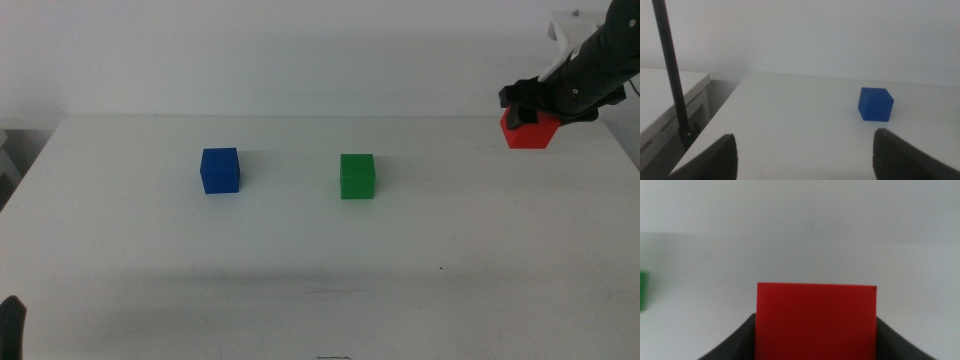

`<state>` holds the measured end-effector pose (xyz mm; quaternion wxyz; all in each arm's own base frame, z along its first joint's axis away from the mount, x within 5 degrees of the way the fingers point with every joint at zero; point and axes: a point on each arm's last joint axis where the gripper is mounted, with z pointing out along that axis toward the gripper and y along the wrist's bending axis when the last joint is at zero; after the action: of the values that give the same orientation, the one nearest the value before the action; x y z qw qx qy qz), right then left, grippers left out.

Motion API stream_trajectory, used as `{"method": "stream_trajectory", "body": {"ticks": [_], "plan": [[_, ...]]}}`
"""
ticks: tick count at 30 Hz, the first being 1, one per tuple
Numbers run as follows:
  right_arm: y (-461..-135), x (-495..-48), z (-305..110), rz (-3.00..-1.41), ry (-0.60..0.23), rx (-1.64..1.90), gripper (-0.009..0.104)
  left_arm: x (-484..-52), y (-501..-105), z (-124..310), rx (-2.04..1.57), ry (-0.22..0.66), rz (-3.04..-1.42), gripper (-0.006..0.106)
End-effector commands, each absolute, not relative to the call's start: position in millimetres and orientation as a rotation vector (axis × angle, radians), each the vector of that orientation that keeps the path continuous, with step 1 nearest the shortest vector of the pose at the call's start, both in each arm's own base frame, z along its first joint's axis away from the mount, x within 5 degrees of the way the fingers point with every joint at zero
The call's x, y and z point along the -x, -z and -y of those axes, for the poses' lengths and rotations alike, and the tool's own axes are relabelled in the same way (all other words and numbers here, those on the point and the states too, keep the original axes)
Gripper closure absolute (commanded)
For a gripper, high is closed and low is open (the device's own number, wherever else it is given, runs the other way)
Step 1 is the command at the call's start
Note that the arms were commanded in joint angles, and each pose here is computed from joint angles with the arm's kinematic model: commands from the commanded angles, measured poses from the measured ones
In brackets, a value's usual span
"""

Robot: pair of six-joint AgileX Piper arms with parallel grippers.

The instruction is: Stack red cubes first, then green, then blue cubes in a specific spot.

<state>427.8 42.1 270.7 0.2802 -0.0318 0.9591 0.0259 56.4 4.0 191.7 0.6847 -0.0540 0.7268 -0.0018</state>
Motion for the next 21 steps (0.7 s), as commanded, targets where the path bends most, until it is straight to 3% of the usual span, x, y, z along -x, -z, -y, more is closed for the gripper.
{"method": "stream_trajectory", "body": {"ticks": [1, 12, 21], "plan": [[-316, -400, -53, -2.443, -0.074, 0.07, 0.096, -55, -202, -4, 0.125, 0.018, -1.517, 0.009], [-328, -326, -150, -2.514, -0.063, -0.016, 0.096, -55, -202, -4, 0.125, 0.018, -1.517, 0.009], [-298, -300, -234, -2.554, -0.204, 0.02, 0.096, -55, -202, -4, 0.125, 0.018, -1.517, 0.009]]}}
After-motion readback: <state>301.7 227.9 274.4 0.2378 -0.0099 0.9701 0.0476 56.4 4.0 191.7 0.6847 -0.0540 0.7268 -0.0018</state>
